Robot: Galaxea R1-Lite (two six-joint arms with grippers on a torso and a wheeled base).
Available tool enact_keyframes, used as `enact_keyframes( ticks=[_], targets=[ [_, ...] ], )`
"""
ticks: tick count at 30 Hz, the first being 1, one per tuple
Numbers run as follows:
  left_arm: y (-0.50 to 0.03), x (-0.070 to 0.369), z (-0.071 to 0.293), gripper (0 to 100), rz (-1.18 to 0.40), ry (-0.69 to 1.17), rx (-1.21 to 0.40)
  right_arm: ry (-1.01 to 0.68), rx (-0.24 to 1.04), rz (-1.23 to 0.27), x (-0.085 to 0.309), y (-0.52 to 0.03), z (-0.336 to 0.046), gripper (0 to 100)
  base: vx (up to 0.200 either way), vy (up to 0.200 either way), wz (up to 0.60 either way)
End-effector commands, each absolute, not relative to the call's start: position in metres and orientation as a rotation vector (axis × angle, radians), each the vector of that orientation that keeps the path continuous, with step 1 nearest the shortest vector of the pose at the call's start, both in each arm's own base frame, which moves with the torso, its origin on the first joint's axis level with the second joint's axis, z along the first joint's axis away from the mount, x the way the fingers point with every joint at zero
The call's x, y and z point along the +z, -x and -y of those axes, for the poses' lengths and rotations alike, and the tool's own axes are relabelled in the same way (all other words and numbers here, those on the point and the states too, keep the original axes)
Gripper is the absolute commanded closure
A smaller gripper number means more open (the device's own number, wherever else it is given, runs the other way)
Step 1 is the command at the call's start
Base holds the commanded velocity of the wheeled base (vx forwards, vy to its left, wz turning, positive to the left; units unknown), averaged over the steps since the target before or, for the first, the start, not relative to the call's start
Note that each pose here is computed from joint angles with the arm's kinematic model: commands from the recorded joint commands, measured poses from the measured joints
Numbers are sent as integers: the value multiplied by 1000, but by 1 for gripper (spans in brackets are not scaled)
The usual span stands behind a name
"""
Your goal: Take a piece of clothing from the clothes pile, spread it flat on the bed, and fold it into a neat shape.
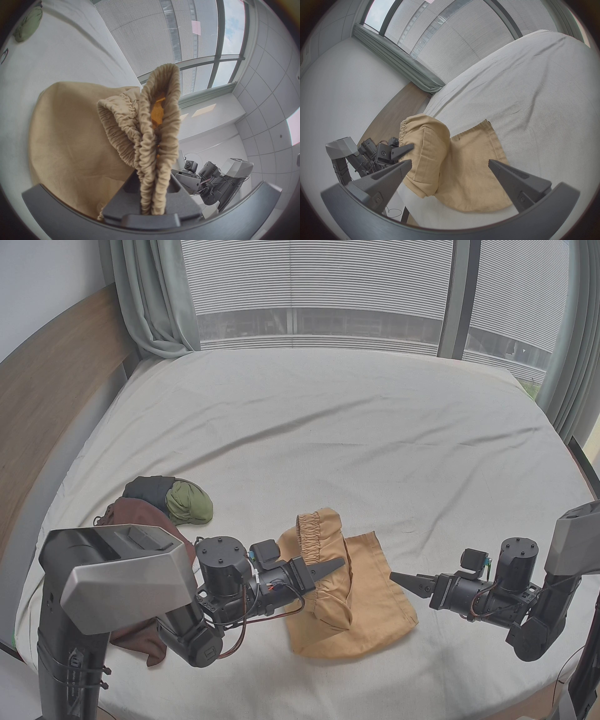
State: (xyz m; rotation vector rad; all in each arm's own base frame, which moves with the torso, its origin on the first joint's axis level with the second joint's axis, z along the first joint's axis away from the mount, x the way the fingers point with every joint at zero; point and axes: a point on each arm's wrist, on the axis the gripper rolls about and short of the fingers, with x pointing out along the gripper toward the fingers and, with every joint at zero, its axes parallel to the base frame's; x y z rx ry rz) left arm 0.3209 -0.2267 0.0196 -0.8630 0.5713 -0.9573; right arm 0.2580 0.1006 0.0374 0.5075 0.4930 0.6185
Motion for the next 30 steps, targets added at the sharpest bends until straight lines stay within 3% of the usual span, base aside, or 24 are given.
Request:
enact_keyframes(
  ticks=[1,30],
  targets=[
    [-323,9,237,100,-603,870,-963,-509,618,-483,40,-259,-99,0,0,0,0],
    [-335,-9,256,100,-665,863,-952,-511,612,-474,40,-261,-98,0,0,0,0]
  ],
)
